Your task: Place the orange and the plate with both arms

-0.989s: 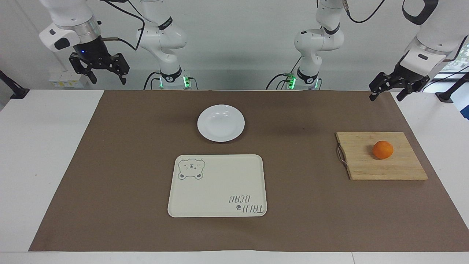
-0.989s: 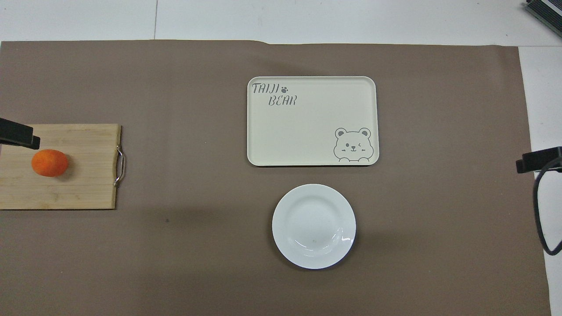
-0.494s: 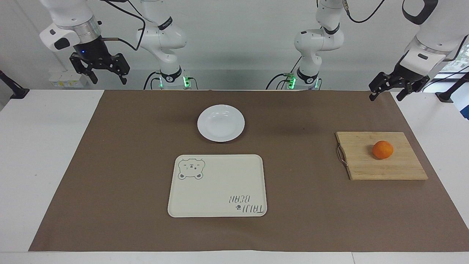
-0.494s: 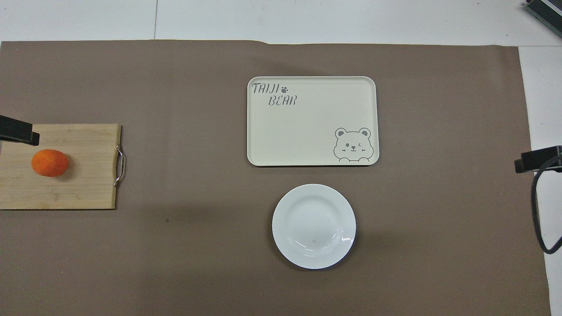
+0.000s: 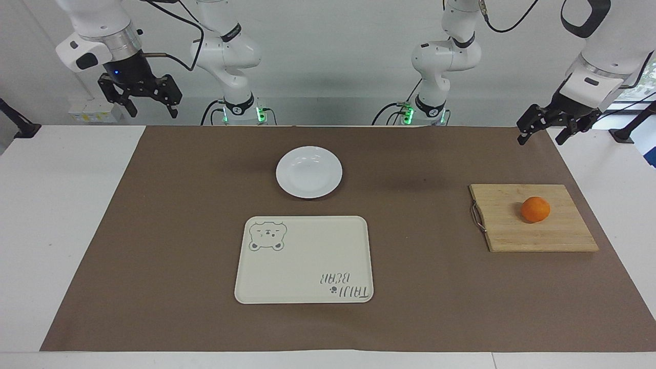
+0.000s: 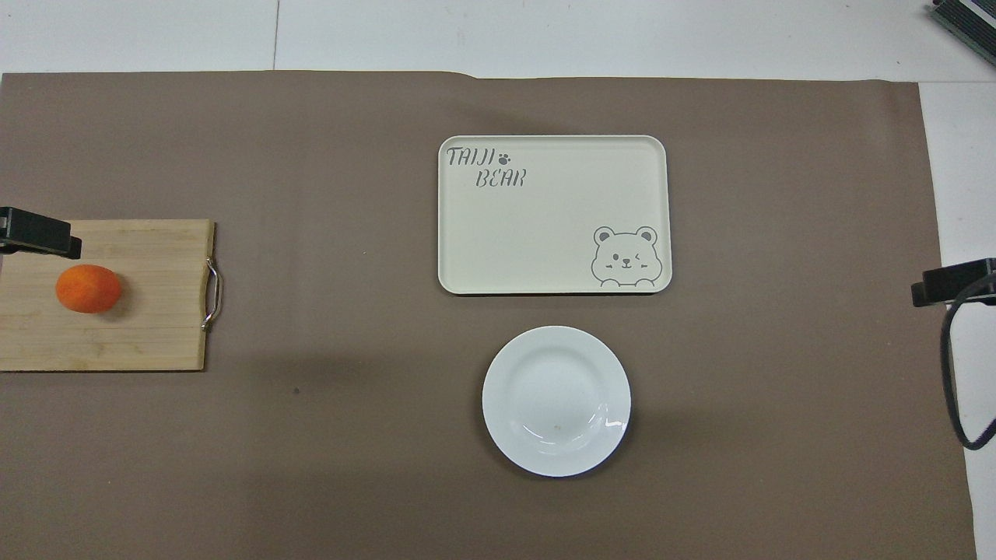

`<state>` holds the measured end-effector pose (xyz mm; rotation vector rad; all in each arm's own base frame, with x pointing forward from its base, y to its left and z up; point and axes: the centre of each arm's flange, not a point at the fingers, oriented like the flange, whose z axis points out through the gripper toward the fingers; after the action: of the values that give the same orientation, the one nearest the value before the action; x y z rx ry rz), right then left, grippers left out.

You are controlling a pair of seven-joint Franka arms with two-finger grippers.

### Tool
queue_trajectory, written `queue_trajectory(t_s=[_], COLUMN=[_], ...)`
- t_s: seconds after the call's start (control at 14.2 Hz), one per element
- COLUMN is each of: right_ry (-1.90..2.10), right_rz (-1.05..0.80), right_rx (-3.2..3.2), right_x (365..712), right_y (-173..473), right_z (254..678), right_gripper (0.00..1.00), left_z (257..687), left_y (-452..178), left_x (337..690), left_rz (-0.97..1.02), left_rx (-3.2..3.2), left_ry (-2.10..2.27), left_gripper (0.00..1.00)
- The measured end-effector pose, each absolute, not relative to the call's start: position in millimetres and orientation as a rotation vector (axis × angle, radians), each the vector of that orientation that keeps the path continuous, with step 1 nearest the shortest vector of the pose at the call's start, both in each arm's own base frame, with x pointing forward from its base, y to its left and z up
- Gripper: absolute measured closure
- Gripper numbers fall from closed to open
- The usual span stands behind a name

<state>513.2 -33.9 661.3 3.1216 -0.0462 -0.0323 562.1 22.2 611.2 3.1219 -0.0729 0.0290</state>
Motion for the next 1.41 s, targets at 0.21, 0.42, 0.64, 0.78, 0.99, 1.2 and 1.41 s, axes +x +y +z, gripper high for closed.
queue_trajectory(t_s=[0.21,0.42,0.64,0.78,0.99,1.2,1.41], right_ry=[-0.046,-0.047,-0.047,-0.047,-0.053,-0.057,-0.057], right_rz=[-0.034,-0.034,-0.035,-0.035,-0.036,-0.04,-0.048], right_rx=[3.122,3.122,3.122,3.122,3.122,3.122,3.122], right_x=[513,513,513,513,513,513,513], right_y=[-34,-34,-34,-34,-36,-37,-37], right_z=[661,661,661,661,660,659,657], right_gripper=[0.0,0.0,0.0,0.0,0.0,0.0,0.0], left_z=[584,551,516,489,439,388,353], left_y=[56,87,104,115,126,144,154], left_x=[565,565,567,572,584,590,595], left_rz=[0.048,0.073,0.094,0.114,0.127,0.154,0.166], left_rx=[3.124,3.129,3.132,3.137,3.14,3.148,3.152], left_ry=[-0.087,-0.102,-0.114,-0.107,-0.1,-0.081,-0.067], left_gripper=[0.0,0.0,0.0,0.0,0.0,0.0,0.0])
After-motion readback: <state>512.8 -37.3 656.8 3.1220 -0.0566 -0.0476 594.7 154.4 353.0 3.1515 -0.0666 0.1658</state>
